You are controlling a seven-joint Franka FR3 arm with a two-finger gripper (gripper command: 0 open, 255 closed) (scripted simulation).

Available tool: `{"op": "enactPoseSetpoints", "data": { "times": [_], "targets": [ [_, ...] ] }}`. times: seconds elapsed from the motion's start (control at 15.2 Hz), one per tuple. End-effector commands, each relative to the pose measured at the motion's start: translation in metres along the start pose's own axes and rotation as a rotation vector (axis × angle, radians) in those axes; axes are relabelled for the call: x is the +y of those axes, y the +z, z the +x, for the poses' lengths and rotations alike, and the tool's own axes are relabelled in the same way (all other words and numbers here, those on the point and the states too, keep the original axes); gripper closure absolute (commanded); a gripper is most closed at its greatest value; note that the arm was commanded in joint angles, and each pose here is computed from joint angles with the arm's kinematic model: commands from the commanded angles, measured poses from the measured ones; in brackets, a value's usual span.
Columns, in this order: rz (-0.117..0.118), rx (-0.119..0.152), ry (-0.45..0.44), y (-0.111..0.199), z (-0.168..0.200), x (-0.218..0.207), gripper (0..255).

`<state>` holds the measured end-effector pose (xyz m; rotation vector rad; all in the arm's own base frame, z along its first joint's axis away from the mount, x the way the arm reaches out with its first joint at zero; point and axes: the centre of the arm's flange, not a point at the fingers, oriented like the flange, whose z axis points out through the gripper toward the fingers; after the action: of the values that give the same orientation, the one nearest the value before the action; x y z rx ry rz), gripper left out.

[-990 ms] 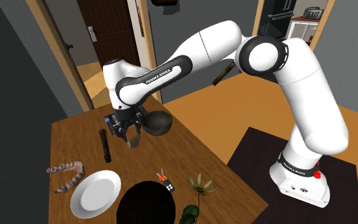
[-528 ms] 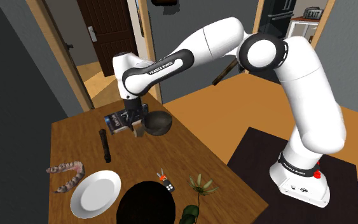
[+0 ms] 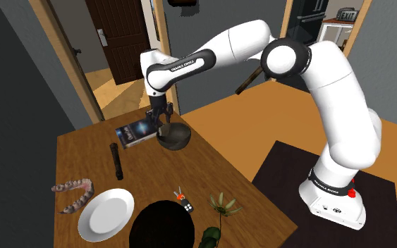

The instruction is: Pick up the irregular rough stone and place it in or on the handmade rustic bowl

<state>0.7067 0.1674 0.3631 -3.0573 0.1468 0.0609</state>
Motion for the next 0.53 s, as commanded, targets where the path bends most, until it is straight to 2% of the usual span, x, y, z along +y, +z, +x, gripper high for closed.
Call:
{"op": "enactPoseSetpoints", "data": {
  "times": [0.0, 0.2, 0.46],
  "targets": [
    [0.0, 0.0, -0.001, -0.003, 0.015, 0.021, 255],
    [0.0, 0.0, -0.001, -0.007, 0.036, 0.059, 255],
    [0.0, 0.0, -0.001, 0.014, 0.037, 0.061, 255]
  ]
}}
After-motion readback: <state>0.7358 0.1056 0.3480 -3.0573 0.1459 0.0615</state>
